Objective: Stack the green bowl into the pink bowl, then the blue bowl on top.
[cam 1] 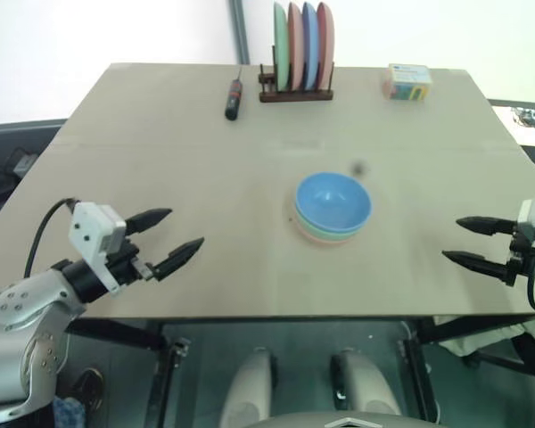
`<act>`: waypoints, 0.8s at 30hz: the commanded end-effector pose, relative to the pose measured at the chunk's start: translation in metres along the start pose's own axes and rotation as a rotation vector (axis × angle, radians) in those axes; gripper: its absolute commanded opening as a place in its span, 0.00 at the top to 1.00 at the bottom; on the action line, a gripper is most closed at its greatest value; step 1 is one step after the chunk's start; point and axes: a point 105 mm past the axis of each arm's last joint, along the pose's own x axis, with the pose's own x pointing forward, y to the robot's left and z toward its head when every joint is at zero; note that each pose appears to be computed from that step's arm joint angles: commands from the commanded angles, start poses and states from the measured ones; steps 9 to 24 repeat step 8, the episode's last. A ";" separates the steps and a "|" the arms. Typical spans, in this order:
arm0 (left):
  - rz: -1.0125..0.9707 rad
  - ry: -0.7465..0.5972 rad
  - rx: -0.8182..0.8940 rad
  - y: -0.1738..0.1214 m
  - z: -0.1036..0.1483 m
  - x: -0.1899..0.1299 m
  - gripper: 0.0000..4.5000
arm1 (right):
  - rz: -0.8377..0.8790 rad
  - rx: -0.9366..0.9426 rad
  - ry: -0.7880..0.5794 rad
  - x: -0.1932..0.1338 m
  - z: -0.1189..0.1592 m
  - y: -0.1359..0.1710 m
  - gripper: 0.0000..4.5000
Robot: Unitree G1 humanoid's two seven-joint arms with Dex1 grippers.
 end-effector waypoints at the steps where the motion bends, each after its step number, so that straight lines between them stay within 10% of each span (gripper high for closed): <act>1: 0.016 -0.047 0.059 -0.003 0.015 -0.004 0.02 | 0.006 -0.054 -0.042 0.000 0.011 -0.005 0.19; 24: 0.016 -0.046 0.074 -0.006 0.016 -0.005 0.02 | 0.004 -0.052 -0.074 0.001 0.013 -0.008 0.19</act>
